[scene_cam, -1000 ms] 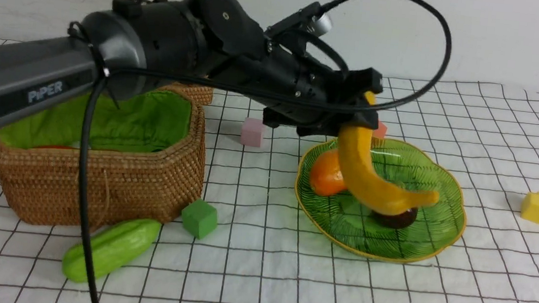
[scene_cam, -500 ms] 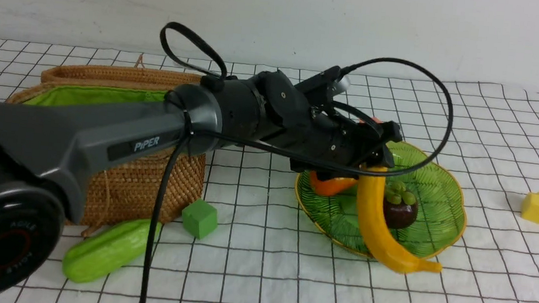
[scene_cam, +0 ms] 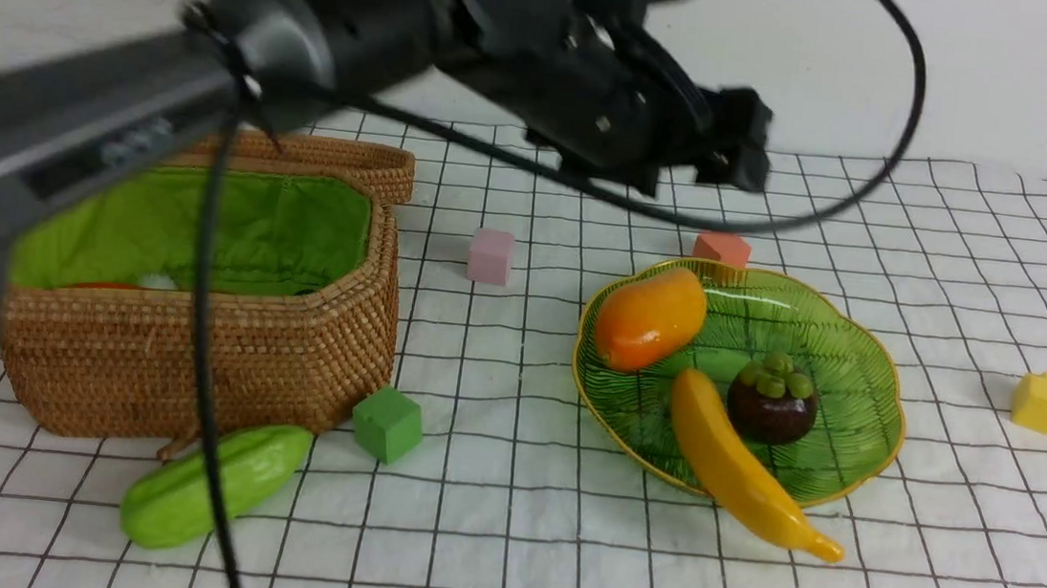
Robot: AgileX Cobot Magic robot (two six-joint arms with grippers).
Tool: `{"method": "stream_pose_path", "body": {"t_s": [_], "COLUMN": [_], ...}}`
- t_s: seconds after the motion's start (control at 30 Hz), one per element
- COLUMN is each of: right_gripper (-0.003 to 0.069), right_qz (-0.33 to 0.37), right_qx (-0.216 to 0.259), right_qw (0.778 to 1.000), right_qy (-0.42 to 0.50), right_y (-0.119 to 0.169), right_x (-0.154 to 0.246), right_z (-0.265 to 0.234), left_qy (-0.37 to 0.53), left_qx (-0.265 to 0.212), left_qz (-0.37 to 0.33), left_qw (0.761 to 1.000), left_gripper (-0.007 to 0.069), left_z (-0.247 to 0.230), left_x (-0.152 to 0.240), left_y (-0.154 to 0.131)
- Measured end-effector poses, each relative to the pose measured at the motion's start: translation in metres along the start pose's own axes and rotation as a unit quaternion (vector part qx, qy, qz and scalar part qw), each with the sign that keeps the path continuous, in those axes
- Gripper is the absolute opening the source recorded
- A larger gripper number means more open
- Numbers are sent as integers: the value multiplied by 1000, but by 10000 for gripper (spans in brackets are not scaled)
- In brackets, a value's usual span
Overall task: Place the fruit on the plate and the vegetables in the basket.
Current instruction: Take a chayote with your left arm and place it on the basket on the left.
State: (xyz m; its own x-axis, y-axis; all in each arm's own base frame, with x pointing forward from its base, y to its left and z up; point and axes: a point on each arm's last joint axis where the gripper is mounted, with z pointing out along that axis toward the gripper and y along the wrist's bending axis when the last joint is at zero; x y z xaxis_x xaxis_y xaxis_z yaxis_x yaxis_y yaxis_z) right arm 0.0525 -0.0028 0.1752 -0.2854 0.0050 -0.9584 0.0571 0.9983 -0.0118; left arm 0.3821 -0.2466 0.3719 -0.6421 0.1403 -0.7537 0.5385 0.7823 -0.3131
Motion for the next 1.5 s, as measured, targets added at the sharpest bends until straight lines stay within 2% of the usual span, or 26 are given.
{"method": "stream_pose_path", "body": {"t_s": [0.13,0.17,0.2,0.23,0.27,0.33,0.43,0.47,0.53,0.6,0.77,1.1,1.27,1.37,1.47,1.5], "right_gripper": [237,237,237,237,237,237,237,237,237,237,238,238,238,238,238,238], "right_qz": [0,0,0,0,0,0,0,0,0,0,0,0,0,0,1,1], "right_qx": [0,0,0,0,0,0,0,0,0,0,0,0,0,0,0,0], "right_qw": [1000,1000,1000,1000,1000,1000,1000,1000,1000,1000,1000,1000,1000,1000,1000,1000], "right_qy": [0,0,0,0,0,0,0,0,0,0,0,0,0,0,0,0], "right_y": [0,0,0,0,0,0,0,0,0,0,0,0,0,0,0,0], "right_x": [0,0,0,0,0,0,0,0,0,0,0,0,0,0,0,0], "right_z": [0,0,0,0,0,0,0,0,0,0,0,0,0,0,0,0], "left_qy": [71,72,99,104,118,152,201,253,287,304,304,339,349,350,349,350], "left_qx": [-118,-125,-176,-178,-212,-232,-240,-243,-242,-243,-244,-237,-250,-244,-241,-240], "left_qz": [32,32,20,15,-2,-22,-34,-32,-20,0,25,23,50,31,26,28], "left_qw": [990,989,979,978,970,961,949,936,927,921,920,910,902,904,905,905], "left_gripper": [599,596,580,578,561,548,538,536,534,533,533,533,533,526,492,455], "left_z": [-72,-78,-99,-99,-115,-121,-119,-112,-104,-91,-65,-25,-16,-9,-8,-8], "left_x": [-2,-3,2,3,13,34,63,93,116,141,175,198,200,206,206,206], "left_y": [24,24,37,39,50,62,71,79,85,94,110,129,138,139,139,139]}}
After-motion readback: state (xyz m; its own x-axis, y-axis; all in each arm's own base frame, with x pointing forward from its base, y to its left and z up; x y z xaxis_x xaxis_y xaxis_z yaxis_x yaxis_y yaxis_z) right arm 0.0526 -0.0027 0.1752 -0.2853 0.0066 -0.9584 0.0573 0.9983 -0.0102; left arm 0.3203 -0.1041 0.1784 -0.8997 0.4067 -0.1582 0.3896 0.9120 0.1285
